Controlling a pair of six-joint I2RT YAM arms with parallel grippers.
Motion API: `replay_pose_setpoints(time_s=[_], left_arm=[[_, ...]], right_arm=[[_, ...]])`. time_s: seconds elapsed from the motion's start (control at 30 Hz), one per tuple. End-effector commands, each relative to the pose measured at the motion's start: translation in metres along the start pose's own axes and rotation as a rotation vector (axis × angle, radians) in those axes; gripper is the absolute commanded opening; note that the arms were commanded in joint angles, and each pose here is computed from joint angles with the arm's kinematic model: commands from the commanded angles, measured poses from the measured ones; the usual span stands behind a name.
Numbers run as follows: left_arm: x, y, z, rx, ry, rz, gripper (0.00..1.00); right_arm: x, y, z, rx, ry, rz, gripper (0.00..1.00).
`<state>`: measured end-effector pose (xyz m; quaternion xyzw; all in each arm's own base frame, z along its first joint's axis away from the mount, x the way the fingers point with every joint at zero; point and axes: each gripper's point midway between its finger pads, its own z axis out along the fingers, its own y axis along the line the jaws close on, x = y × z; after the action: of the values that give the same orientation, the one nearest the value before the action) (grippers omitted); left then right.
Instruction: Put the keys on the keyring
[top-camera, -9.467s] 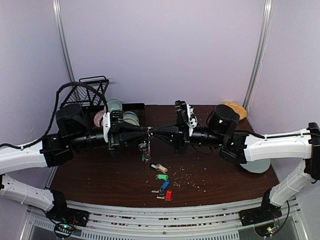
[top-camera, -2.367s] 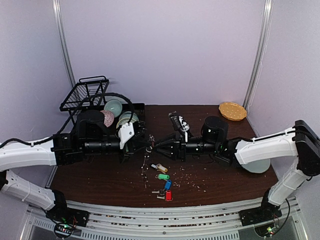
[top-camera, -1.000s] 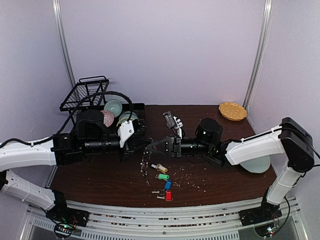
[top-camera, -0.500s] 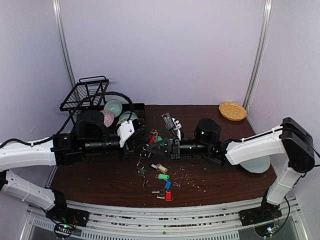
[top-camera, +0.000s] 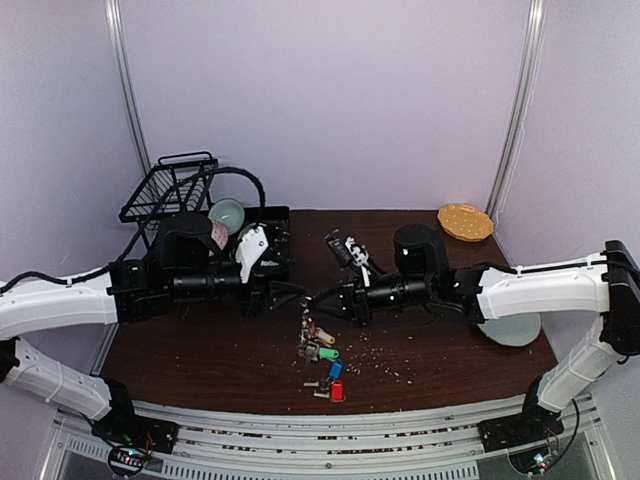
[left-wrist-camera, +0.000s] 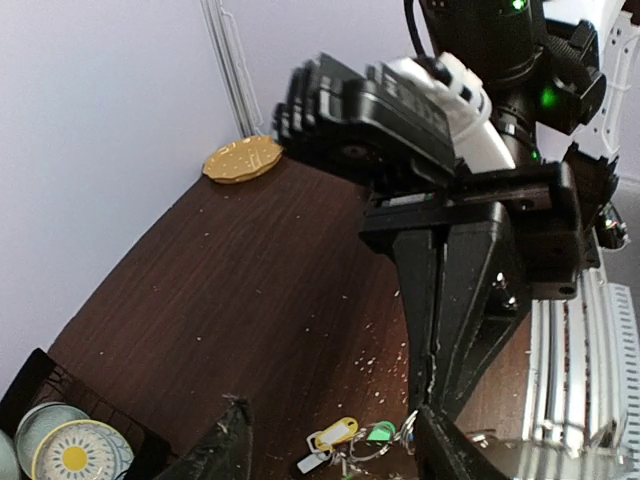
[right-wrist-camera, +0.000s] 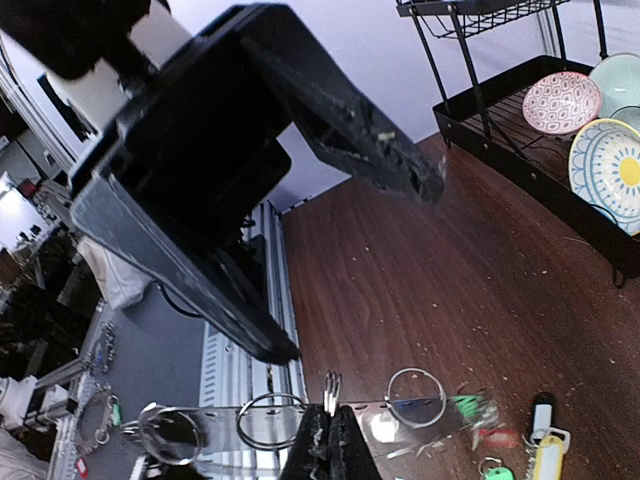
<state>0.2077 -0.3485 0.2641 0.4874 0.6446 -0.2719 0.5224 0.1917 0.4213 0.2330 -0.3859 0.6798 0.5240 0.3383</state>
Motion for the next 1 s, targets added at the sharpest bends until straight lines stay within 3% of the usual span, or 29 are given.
replay_pose_setpoints(time_s=[0.0, 0.17, 0.33, 0.83, 0.97], left_arm=[[-0.038, 0.011, -0.020, 0.080, -0.134, -0.059, 0.59], [-0.043, -0.010, -0.032, 0.198, -0.196, 0.046, 0.52], [-0.050, -0.010, -0.017, 0.171, -0.214, 0.041, 0.33], [-0.053, -0.043, -0.006, 0.263, -0.236, 0.133, 0.36], [-0.061, -0.039, -0.004, 0.188, -0.272, 0.134, 0.24]], right_arm=[[-0.014, 0.005, -0.018, 0.075, 0.046, -0.211, 0.00], [-0.031, 0.014, -0.036, 0.122, 0.006, -0.400, 0.00], [-0.044, 0.031, -0.043, 0.112, -0.078, -0.552, 0.00], [-0.059, 0.047, -0.043, 0.088, -0.187, -0.591, 0.00], [-0.060, 0.053, -0.041, 0.057, -0.214, -0.588, 0.00]])
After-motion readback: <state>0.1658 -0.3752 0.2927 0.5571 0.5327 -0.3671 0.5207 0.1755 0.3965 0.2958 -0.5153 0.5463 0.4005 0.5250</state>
